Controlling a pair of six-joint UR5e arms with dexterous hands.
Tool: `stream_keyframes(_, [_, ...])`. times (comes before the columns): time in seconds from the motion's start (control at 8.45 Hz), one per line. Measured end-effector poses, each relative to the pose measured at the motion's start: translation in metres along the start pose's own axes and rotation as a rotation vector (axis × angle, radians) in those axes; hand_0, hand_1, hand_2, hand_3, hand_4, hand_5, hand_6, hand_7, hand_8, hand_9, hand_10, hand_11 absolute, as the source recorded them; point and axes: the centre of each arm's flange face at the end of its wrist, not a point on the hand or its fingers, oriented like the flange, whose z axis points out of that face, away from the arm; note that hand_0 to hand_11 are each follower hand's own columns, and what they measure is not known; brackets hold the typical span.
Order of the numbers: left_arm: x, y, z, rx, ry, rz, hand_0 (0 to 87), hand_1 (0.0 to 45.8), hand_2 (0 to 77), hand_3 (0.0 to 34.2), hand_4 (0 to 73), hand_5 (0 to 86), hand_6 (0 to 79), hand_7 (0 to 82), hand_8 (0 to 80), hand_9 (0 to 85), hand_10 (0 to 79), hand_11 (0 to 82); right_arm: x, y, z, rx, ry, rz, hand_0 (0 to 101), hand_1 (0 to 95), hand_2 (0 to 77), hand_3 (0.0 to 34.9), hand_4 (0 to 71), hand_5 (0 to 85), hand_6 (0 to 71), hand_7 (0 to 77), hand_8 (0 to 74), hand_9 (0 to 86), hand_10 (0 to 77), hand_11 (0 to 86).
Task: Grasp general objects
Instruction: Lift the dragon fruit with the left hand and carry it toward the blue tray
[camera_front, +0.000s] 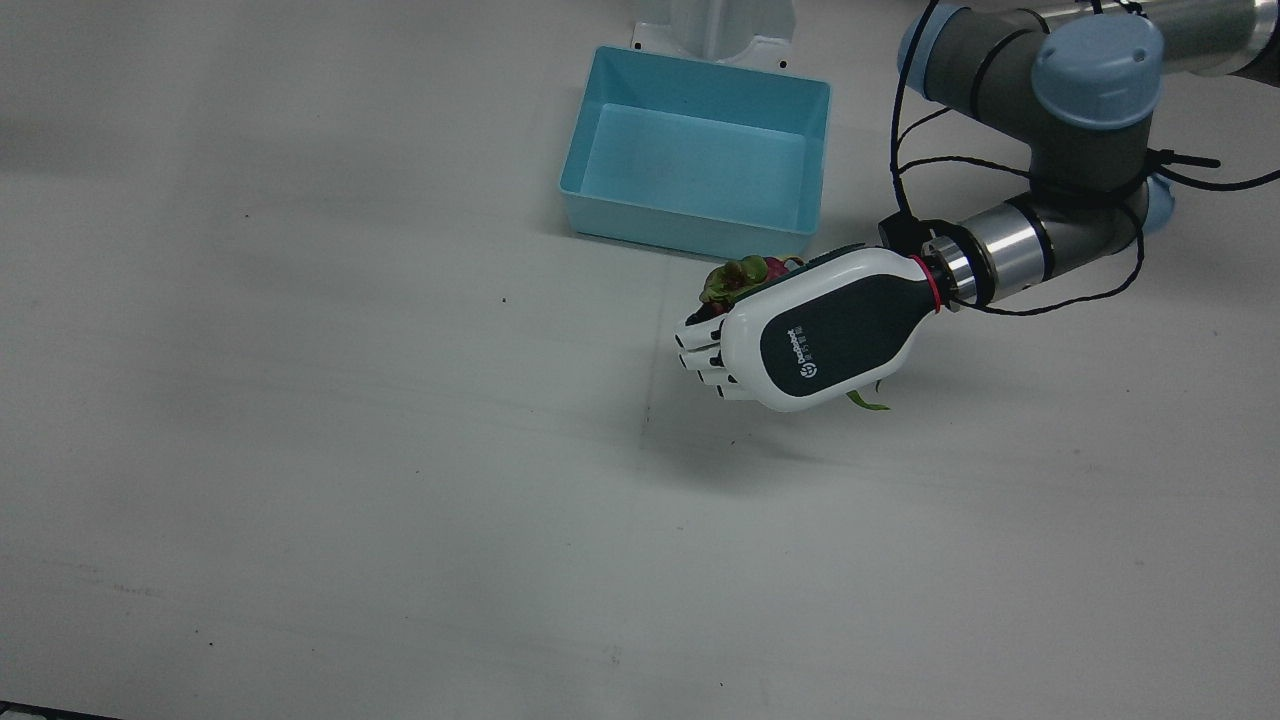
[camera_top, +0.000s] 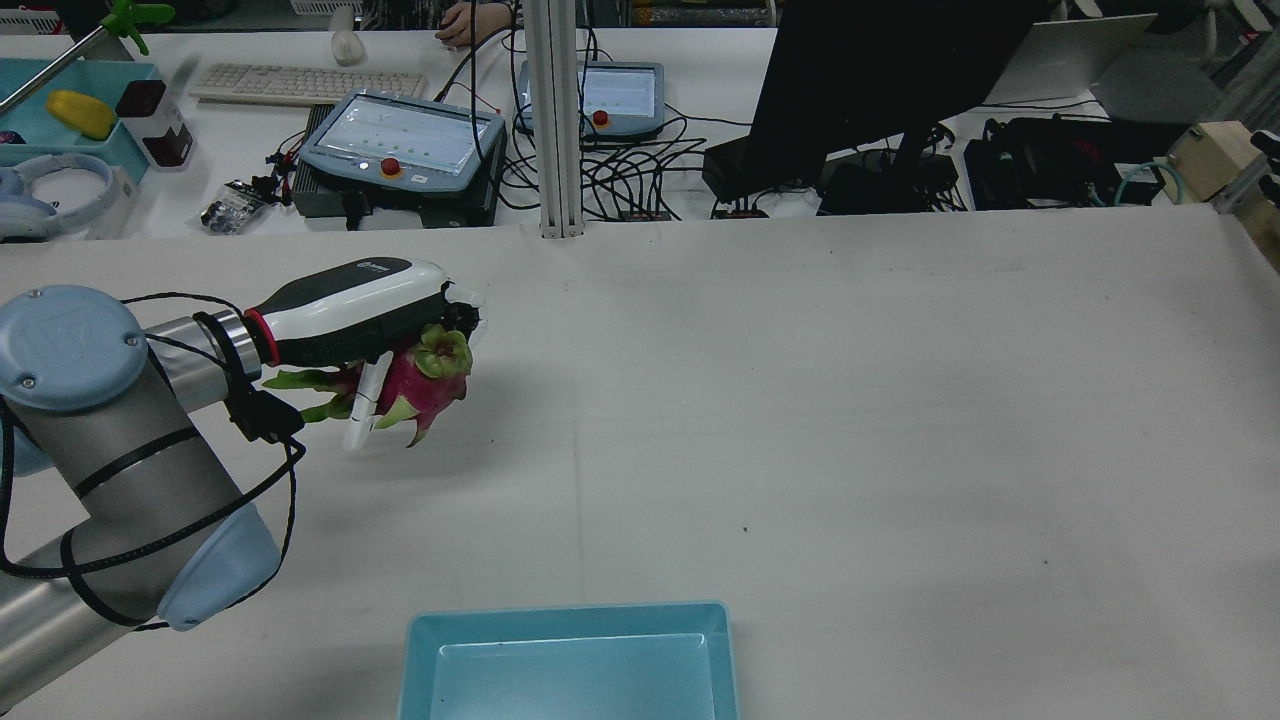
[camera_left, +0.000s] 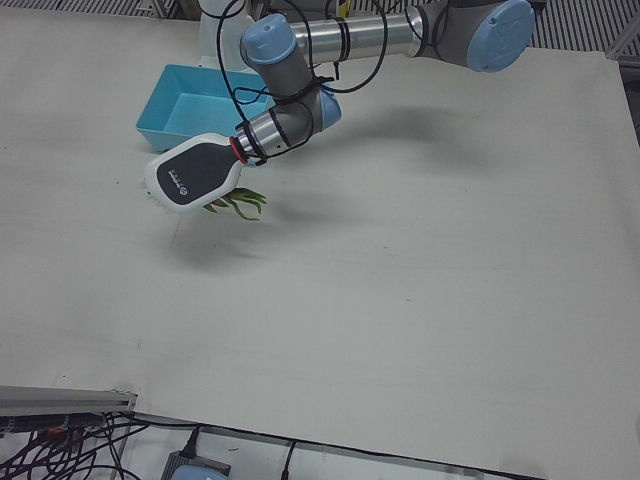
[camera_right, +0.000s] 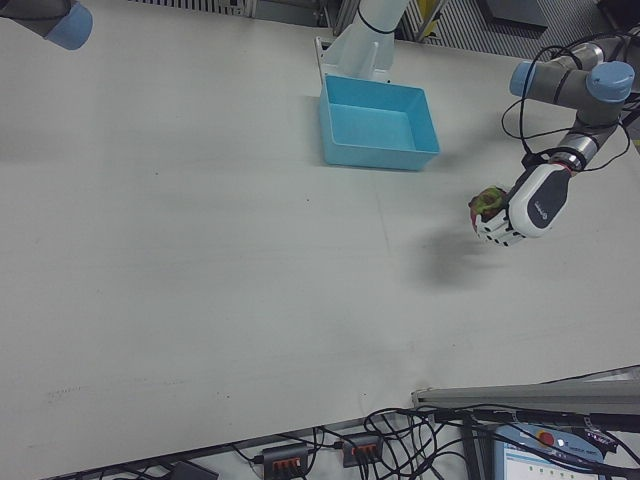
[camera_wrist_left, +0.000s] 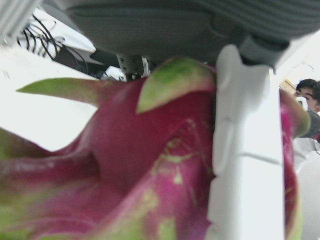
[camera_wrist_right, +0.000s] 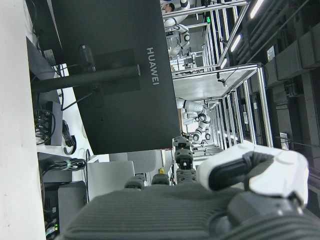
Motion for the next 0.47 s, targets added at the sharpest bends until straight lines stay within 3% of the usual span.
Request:
stream_keyframes(0.24, [-0.031, 0.032, 0.025, -0.194, 0.01, -0.185, 75.4, 0.0, 2.2, 0.0, 22.9, 64.4, 47.5, 49.6, 50.7, 48.0, 40.9, 55.1, 0.0, 0.0, 0.0, 0.0, 0.0, 0.0, 0, 39.8, 77.4, 0.0, 0.0, 0.0, 0.0, 0.0, 0.0, 0.5, 0.0, 0.5])
stream_keyframes(0.47, [-0.047, 0.05, 0.028, -0.303, 0.02, -0.287, 75.9, 0.0, 2.2, 0.0, 22.9, 64.4, 47.5, 50.2, 50.7, 48.0, 40.9, 55.1, 0.0, 0.0, 0.0, 0.0, 0.0, 0.0, 0, 39.8, 77.4, 0.0, 0.0, 0.0, 0.0, 0.0, 0.0, 0.5, 0.0, 0.5])
